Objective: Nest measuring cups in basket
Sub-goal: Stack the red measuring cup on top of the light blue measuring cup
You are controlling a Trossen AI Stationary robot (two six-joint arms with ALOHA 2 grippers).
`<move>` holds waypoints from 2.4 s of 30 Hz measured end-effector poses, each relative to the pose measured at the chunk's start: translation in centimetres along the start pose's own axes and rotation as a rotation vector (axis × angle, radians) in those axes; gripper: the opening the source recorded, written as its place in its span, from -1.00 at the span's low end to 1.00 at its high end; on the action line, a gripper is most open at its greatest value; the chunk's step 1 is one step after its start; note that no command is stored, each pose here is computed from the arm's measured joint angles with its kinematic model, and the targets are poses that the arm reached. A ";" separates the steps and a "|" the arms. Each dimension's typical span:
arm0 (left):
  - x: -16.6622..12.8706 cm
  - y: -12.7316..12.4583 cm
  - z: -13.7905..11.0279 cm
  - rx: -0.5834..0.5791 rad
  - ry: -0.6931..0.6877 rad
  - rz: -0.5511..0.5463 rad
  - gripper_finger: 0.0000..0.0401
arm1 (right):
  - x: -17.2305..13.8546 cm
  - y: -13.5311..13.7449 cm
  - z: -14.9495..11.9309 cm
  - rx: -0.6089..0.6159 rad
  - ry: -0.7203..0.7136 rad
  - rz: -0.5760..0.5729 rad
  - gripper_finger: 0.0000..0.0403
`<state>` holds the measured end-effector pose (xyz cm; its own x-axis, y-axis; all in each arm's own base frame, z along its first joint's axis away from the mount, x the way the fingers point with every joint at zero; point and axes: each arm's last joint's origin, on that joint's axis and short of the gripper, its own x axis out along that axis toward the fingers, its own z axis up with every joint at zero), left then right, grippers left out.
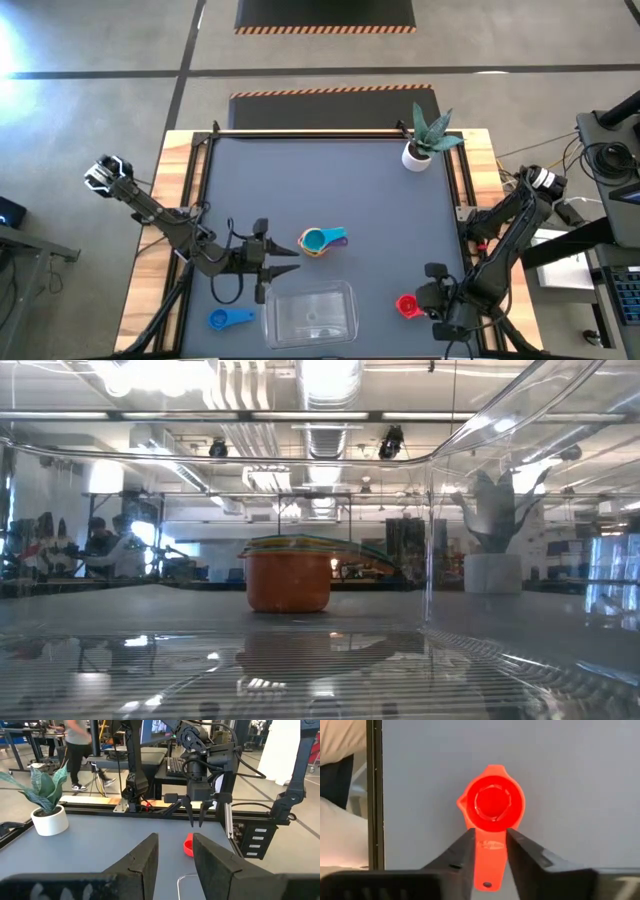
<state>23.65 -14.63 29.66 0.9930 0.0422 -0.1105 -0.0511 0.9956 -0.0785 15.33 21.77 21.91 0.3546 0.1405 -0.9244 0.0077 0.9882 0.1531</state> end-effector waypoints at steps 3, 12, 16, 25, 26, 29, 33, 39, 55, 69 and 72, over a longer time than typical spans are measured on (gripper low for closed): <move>0.0 0.0 -0.1 0.008 0.010 0.002 -0.48 | 0.2 -0.2 0.3 0.046 0.008 -0.003 -0.30; -0.2 0.3 0.0 0.052 0.015 0.057 -0.48 | 2.0 0.1 0.1 0.088 0.046 -0.060 0.45; -1.1 1.0 0.6 0.071 0.021 0.072 -0.48 | 3.4 0.3 -0.1 0.103 0.083 -0.093 0.71; -4.8 4.0 -0.2 0.054 -0.007 0.068 -0.48 | 5.4 0.6 -0.8 0.132 0.200 -0.114 0.87; -5.3 4.4 -0.6 0.043 -0.021 0.067 -0.48 | 5.6 0.6 -0.8 0.132 0.203 -0.119 0.87; -6.7 5.7 -2.0 -0.006 -0.096 0.056 -0.48 | 6.0 0.6 -0.9 0.124 0.210 -0.134 0.87; -8.0 7.1 -4.5 -0.109 -0.222 0.030 -0.48 | 6.6 0.6 -1.1 0.108 0.216 -0.155 0.86; -9.0 8.2 -7.7 -0.206 -0.326 -0.034 -0.48 | 7.4 0.6 -1.3 0.097 0.237 -0.171 0.57; -8.4 7.9 -8.0 -0.207 -0.329 -0.035 -0.48 | 5.3 0.1 -1.0 -0.004 0.218 -0.151 -0.44; -7.6 7.2 -7.9 -0.160 -0.302 -0.026 -0.48 | 4.1 -1.2 1.2 -0.074 0.207 -0.249 -0.96; -7.6 7.2 -7.9 -0.161 -0.303 -0.026 -0.48 | 3.3 -1.6 2.2 -0.105 0.159 -0.333 -0.96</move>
<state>14.86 -8.40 22.15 0.9795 0.0637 0.1911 -0.0173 0.9718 -0.2352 18.58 20.53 19.40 0.1994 -0.1901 -0.9613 -0.0008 0.9810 -0.1942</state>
